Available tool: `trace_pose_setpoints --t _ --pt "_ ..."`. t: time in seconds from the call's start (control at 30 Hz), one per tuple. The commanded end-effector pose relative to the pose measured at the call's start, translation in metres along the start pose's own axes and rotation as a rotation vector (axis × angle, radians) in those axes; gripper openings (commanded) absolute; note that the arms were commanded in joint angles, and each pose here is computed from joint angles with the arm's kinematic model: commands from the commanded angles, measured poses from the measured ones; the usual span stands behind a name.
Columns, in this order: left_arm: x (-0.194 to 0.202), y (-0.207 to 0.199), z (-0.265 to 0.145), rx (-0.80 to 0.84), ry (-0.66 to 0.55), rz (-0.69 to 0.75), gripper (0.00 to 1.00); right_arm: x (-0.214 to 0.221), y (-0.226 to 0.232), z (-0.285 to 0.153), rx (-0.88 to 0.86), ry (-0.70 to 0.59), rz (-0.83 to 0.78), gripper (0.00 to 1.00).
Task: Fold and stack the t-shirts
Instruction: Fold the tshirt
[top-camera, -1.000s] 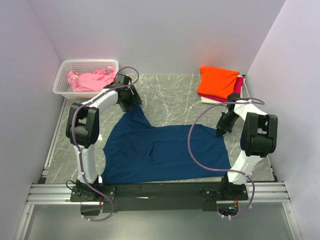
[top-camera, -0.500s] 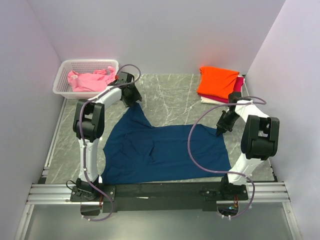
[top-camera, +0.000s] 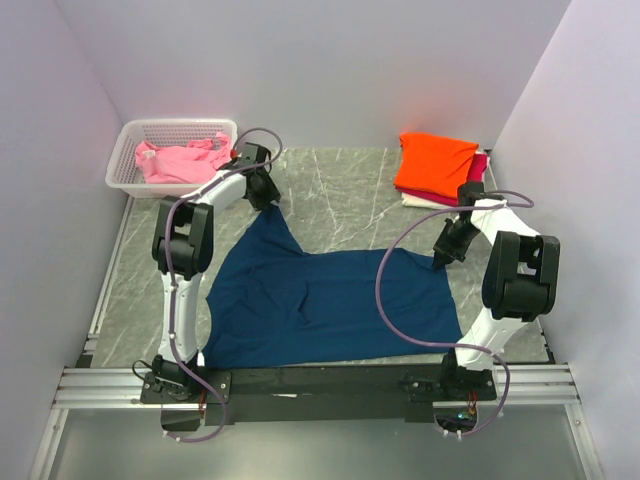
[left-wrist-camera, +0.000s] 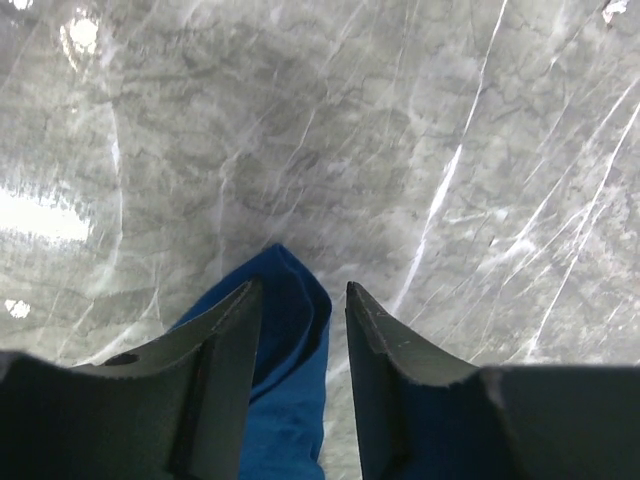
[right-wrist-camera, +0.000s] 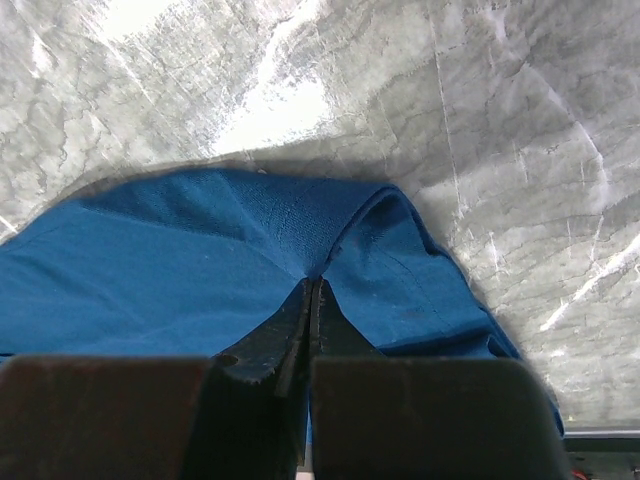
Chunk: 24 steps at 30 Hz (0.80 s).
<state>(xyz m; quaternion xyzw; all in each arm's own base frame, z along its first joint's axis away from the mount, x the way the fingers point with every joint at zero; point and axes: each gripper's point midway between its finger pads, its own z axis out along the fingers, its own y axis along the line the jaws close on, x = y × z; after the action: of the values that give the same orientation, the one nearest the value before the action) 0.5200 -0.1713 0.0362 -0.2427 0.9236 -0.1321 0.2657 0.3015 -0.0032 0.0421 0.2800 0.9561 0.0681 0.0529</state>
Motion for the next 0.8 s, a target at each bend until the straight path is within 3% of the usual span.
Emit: trace_pose_setpoints --t 0.0,0.23,0.5,0.6,0.77 --pt "-0.006 -0.002 0.004 -0.017 -0.015 0.005 0.44 -0.011 0.007 -0.012 -0.025 -0.041 0.007 0.0" --pt "0.0 0.012 0.008 -0.079 0.008 0.021 0.33 -0.012 0.01 -0.012 -0.037 -0.045 0.013 0.0" --pt "0.01 0.025 0.008 -0.149 0.018 0.079 0.31 -0.012 0.013 -0.011 -0.056 -0.043 0.019 0.0" --pt "0.019 0.029 0.01 -0.171 0.032 0.107 0.25 -0.011 0.012 -0.01 -0.055 -0.04 0.017 0.0" --pt "0.032 0.039 0.017 -0.198 0.065 0.123 0.06 -0.014 0.014 -0.012 -0.06 -0.048 0.011 0.0"
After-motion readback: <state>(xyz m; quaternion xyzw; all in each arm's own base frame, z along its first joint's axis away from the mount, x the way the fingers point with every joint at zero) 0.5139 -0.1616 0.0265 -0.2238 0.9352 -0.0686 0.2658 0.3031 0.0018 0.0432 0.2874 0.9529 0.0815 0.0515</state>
